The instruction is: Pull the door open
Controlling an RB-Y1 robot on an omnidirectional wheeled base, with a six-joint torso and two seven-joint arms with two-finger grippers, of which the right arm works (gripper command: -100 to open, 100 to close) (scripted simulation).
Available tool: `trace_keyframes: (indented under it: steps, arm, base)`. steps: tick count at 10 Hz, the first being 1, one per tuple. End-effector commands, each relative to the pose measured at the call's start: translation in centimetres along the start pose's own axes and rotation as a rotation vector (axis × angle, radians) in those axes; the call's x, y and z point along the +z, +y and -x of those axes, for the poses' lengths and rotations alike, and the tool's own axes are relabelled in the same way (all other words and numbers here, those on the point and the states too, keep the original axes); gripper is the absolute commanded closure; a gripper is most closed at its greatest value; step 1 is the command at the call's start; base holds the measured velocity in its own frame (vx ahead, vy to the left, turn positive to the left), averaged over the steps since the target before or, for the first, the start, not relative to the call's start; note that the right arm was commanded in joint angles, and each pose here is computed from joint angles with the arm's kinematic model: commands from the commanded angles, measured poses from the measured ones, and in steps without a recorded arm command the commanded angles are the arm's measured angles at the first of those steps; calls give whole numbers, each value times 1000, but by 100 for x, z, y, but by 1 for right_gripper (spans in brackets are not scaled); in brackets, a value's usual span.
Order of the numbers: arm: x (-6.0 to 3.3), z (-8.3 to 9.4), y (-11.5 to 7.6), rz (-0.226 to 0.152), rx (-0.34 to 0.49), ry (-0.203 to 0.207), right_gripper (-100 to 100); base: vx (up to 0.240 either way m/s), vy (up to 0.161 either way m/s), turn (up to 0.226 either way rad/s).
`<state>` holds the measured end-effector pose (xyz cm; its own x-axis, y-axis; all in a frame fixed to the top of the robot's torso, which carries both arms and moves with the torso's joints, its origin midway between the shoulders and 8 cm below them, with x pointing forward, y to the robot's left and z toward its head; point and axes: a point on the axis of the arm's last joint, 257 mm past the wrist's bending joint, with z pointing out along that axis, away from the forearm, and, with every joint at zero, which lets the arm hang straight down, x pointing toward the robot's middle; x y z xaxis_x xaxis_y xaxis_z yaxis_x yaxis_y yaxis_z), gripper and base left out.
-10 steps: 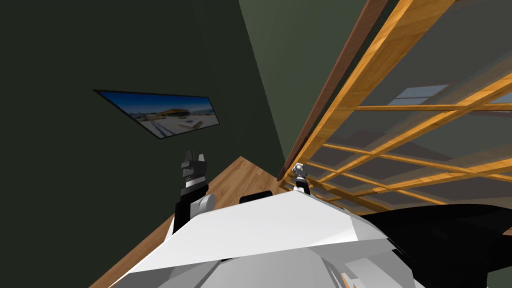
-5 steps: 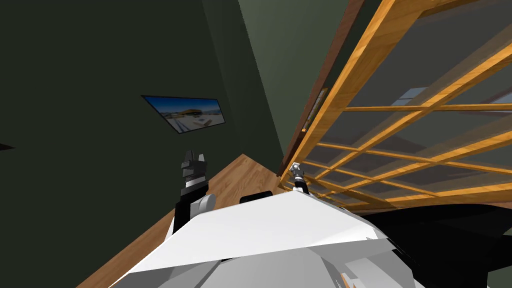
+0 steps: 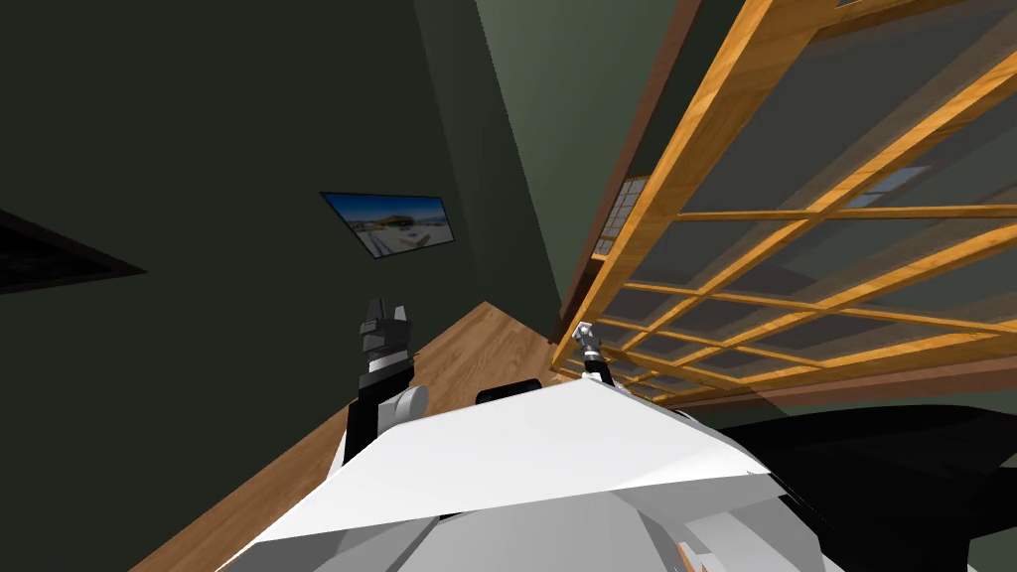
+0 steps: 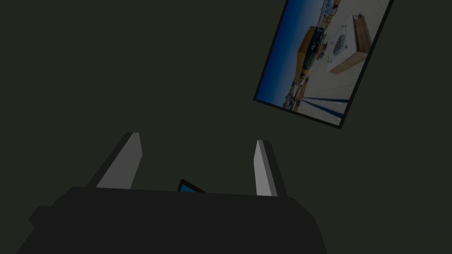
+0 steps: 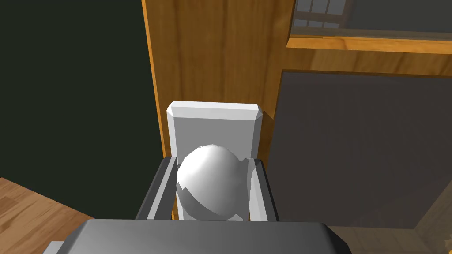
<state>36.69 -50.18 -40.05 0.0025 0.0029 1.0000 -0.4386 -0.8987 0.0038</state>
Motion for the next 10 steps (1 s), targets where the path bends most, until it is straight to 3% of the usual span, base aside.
trace_keyframes:
  steps: [1,5,6,7,10]
  arm:
    - [-27,6,-67,-33,1,-1,100]
    - [-77,-6,-244,-118,3,1,100]
    - [-89,-6,-275,-133,4,1,100]
    - [-75,-7,-255,-123,1,1,100]
    - [-173,2,-357,-190,0,0,100]
  base:
    - [-232,-12,69]
    - [-260,13,69]
    - [-267,32,48]
    - [-122,25,8]
    - [-197,-13,56]
